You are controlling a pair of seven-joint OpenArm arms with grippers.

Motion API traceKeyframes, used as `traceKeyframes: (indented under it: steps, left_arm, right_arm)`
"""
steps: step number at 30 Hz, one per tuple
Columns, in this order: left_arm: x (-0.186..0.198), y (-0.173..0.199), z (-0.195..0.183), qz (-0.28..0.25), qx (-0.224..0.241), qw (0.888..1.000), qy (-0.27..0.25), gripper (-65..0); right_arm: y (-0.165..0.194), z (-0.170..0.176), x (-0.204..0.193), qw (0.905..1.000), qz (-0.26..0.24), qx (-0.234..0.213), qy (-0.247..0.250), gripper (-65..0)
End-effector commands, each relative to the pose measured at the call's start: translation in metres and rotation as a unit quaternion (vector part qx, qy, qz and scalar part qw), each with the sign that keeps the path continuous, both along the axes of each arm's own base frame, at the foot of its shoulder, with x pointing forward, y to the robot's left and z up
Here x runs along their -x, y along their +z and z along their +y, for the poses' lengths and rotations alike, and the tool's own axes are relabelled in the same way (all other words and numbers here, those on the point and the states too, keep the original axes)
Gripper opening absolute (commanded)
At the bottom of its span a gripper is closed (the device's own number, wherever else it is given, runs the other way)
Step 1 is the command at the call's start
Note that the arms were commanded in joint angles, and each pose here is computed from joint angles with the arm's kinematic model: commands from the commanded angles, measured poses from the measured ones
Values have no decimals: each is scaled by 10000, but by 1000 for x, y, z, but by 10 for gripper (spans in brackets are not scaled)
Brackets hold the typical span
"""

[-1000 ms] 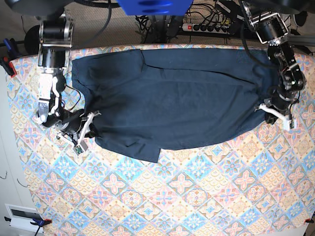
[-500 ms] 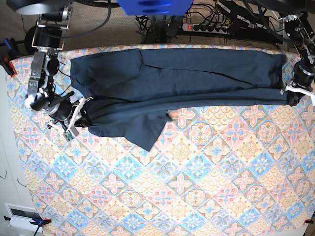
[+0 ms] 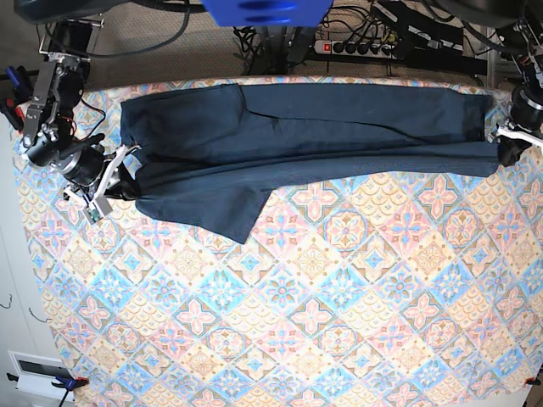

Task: Layout the t-shirt on the table in an organized manner, then fold the t-shirt properly
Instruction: 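Lay the folded strip down with both grippers and release the right gripper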

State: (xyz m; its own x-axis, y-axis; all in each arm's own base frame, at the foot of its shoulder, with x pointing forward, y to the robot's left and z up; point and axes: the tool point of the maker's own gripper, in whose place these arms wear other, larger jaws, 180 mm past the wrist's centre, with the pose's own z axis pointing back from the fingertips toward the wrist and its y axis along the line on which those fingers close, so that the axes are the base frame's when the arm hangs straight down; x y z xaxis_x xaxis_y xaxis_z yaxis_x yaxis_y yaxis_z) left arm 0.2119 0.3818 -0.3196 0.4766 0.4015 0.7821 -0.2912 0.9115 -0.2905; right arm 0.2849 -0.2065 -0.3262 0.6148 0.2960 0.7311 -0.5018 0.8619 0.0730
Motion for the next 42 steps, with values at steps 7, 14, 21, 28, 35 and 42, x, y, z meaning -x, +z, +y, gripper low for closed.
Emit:
traceKeyframes:
  steps: [7,14,21,28,35,42]
  left_arm:
    - [6,0,15,294,-652,9974,-26,-650]
    - [8,-44,2,1516,-575,9853,-530,-564]
    - [4,-44,0,1525,-512,9855,-537,-359]
    - [2,-27,12,979,-141,9951,1,-343]
    - [2,-17,17,691,72,9975,139,-343]
    - [-7,-8,5,324,504,9982,54,-343]
  right_arm:
    - [-13,-11,22,9989,384,260,74,-642]
    - [-33,-32,40,9910,925,971,12,-636]
    - [-19,-34,34,9902,685,1215,21,-453]
    - [9,-46,23,9906,228,1333,-220,-410]
    - [25,0,-12,9943,-222,1021,199,-407]
    - [20,43,-53,9939,-273,881,600,-406]
